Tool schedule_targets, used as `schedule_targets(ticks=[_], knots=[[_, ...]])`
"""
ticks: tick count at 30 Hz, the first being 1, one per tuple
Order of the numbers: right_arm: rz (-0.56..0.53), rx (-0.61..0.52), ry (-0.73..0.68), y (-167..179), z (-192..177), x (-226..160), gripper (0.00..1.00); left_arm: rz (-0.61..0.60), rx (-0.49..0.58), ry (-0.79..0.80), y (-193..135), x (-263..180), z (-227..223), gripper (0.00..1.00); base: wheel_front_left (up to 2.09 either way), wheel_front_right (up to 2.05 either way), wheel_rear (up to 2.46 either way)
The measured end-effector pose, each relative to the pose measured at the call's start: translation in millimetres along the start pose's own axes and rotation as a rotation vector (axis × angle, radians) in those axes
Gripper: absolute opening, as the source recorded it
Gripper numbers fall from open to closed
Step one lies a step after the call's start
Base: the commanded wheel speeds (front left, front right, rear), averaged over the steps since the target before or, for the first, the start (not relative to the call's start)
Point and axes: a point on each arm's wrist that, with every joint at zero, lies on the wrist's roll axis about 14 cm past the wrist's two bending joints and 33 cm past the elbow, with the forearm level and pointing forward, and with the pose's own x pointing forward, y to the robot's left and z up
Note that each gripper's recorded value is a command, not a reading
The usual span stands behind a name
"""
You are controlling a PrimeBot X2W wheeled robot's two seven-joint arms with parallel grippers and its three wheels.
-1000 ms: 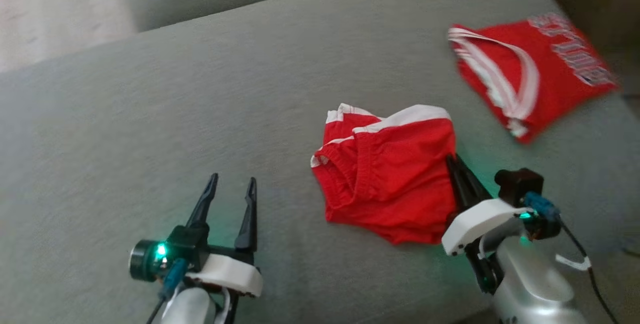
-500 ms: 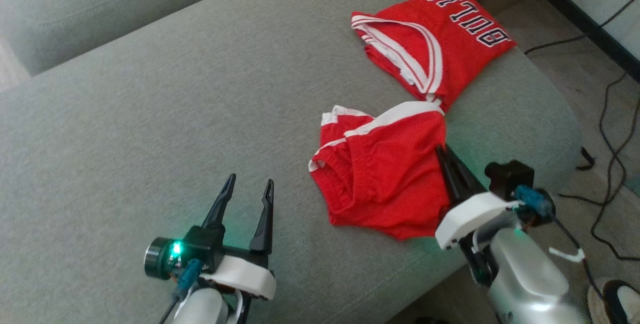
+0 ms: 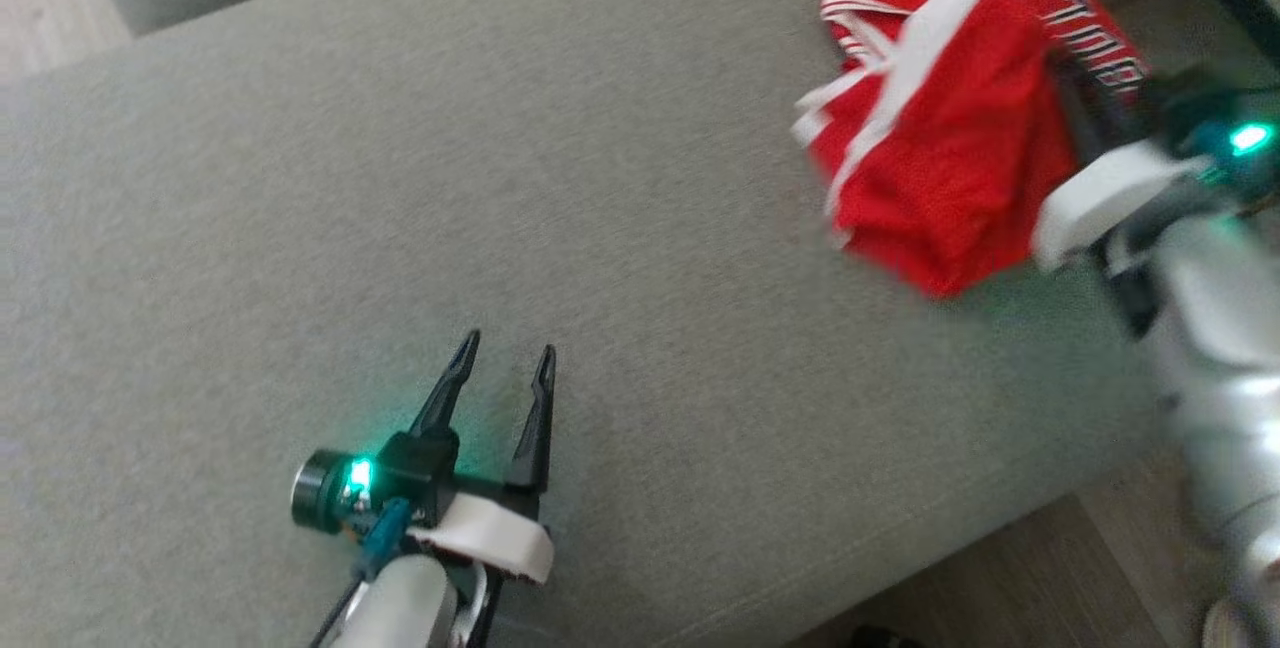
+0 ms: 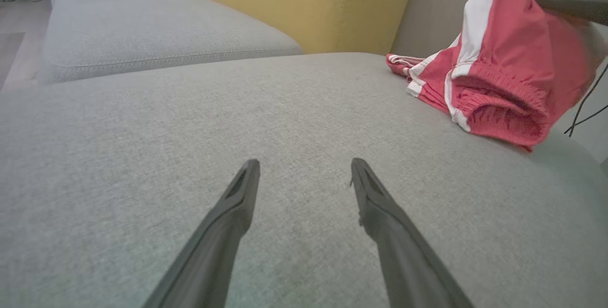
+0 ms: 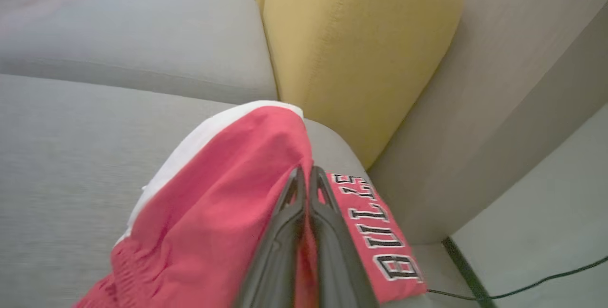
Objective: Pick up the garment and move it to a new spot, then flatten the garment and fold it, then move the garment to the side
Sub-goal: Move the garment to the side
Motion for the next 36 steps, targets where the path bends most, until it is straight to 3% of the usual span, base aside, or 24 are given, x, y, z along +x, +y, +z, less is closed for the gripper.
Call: schedule_targets(ticks=[6, 7, 8, 9, 16, 23, 36], knots=[[-0.101, -0.121, 0.079, -62.6, 1.5, 24.7, 0.0, 0.036, 0.007, -0.014, 21.0, 3.7, 2.8, 1.0, 0.0, 0.0, 0.0], [-0.123, -0.126, 0.09, -72.3, 0.8, 27.1, 0.15, 0.045, 0.008, -0.009, 24.8, 3.1, 1.0, 1.0, 0.0, 0.0, 0.0], [-0.137, -0.136, 0.102, -79.3, -0.3, 29.6, 0.92, 0.057, 0.007, -0.003, 29.4, 2.2, -1.4, 1.0, 0.0, 0.0, 0.0], [-0.139, -0.166, 0.125, -83.2, -3.3, 31.7, 1.0, 0.068, 0.004, 0.002, 33.3, 1.4, -3.4, 1.0, 0.0, 0.0, 0.0], [-0.16, -0.076, 0.067, -70.0, 9.5, 46.6, 1.0, 0.139, 0.001, -0.003, 53.7, -5.8, -1.7, 1.0, 0.0, 0.0, 0.0], [-0.101, 0.082, -0.152, -12.0, 62.7, 55.2, 1.0, 0.257, 0.003, -0.06, 84.3, -14.4, 19.2, 1.0, 0.0, 0.0, 0.0], [0.069, 0.312, -0.086, 96.5, 5.3, 12.5, 1.0, 0.471, 0.002, -0.104, 136.9, -63.8, 34.4, 1.0, 0.0, 0.0, 0.0]])
